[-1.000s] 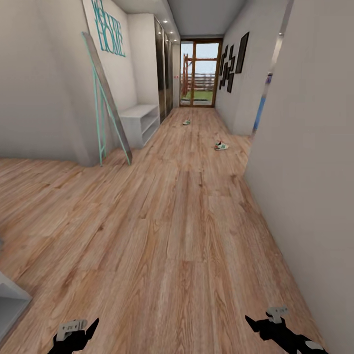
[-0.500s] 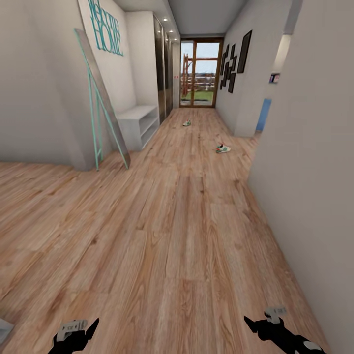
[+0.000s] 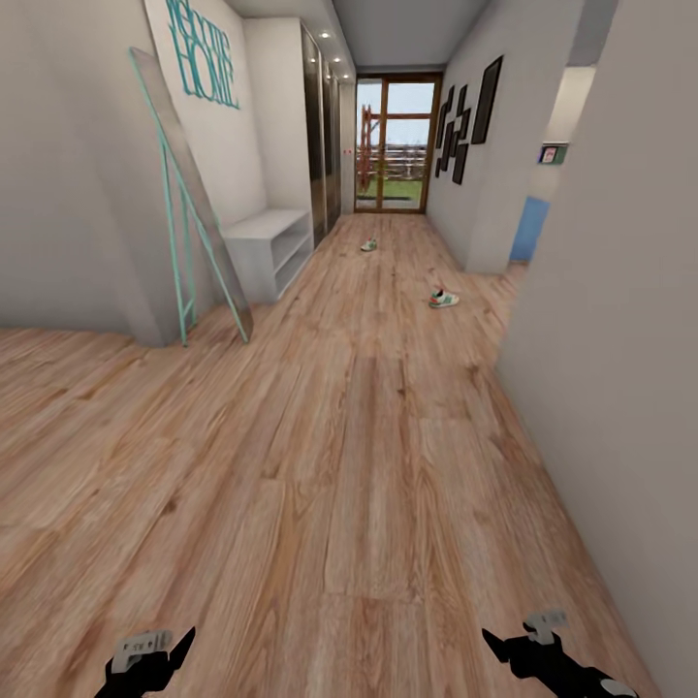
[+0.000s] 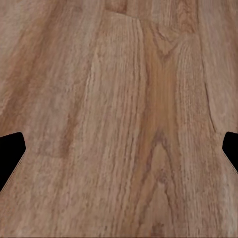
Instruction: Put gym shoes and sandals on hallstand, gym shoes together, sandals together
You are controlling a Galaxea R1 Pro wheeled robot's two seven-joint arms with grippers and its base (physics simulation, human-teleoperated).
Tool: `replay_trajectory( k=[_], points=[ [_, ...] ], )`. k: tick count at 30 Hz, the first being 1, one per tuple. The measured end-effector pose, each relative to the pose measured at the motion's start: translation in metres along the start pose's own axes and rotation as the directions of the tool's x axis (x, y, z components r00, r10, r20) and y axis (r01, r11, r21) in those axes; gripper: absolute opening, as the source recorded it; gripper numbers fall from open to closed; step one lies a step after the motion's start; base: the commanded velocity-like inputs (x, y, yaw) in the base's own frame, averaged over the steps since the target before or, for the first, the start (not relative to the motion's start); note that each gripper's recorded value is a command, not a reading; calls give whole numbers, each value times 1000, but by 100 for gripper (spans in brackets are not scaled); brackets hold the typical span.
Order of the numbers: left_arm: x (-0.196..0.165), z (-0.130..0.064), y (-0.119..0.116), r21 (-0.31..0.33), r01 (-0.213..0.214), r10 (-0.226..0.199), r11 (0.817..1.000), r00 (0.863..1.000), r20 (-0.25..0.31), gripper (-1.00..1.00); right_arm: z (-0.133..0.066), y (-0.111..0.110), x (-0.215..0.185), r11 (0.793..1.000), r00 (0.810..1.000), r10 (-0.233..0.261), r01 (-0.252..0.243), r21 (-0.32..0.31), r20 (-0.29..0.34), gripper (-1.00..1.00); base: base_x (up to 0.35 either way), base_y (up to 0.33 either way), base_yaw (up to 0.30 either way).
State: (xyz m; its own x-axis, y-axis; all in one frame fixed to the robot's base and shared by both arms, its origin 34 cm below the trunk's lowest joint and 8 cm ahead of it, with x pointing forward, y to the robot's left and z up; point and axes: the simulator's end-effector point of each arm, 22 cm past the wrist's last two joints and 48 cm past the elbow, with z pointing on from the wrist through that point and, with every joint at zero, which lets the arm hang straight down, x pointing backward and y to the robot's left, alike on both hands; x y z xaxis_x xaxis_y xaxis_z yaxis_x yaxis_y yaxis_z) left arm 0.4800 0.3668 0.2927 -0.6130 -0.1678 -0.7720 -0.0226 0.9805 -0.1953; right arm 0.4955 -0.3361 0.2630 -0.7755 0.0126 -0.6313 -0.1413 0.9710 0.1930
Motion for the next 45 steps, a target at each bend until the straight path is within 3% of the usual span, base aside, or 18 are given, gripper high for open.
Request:
replay_trajectory(
  k=[45],
  points=[
    [0,0,0,0,1,-1,1000,1000,1,100,1,4,2,1000,1000,0,0,-7,-6,100,338,0,0]
  ],
)
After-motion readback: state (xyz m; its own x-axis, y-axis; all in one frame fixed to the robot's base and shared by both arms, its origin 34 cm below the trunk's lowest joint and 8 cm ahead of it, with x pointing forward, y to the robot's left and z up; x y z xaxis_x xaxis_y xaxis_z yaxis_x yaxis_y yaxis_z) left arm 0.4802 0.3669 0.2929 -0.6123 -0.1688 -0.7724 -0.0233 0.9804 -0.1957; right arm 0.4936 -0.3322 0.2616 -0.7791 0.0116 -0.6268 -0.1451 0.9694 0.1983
